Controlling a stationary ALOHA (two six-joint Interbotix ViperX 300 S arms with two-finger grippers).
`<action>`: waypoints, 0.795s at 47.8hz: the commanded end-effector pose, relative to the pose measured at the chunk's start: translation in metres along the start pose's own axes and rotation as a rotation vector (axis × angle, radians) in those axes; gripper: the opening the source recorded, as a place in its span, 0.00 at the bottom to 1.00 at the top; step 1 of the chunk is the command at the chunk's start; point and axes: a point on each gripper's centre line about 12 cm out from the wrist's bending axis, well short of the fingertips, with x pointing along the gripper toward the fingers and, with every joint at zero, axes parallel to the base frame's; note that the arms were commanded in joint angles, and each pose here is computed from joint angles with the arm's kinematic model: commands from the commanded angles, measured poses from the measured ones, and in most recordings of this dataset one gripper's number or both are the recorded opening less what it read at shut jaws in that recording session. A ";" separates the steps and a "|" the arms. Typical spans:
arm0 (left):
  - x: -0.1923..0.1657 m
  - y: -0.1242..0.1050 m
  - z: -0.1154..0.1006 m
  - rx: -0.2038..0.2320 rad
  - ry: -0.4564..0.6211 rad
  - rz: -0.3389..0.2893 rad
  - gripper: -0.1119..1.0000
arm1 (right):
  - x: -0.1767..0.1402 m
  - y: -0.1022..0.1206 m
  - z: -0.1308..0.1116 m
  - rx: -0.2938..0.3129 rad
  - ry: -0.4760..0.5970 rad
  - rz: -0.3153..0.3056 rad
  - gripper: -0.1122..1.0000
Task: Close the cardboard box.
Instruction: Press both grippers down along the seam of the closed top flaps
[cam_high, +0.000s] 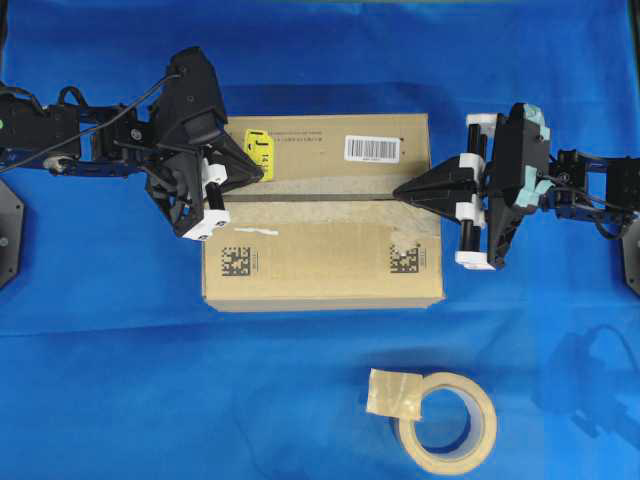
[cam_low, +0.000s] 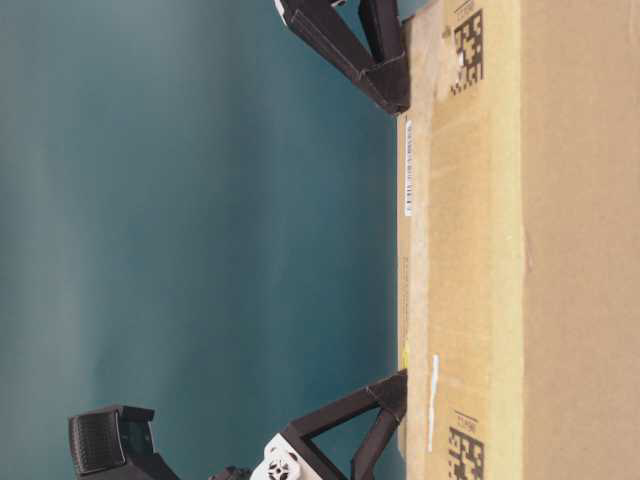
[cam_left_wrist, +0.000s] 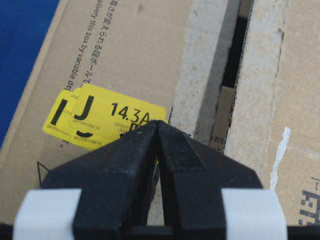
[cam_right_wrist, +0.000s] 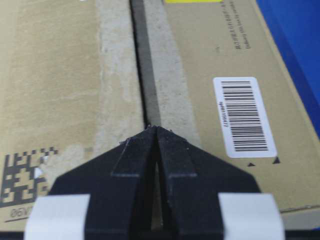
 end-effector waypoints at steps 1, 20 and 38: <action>-0.005 -0.002 0.007 0.004 -0.028 -0.006 0.12 | 0.002 -0.002 0.006 0.001 -0.019 -0.006 0.12; -0.007 -0.002 0.009 0.009 -0.079 -0.014 0.12 | 0.009 -0.004 -0.007 0.000 0.026 -0.014 0.12; -0.030 -0.003 -0.002 0.020 -0.318 -0.057 0.12 | 0.009 -0.004 -0.007 0.000 0.026 -0.014 0.12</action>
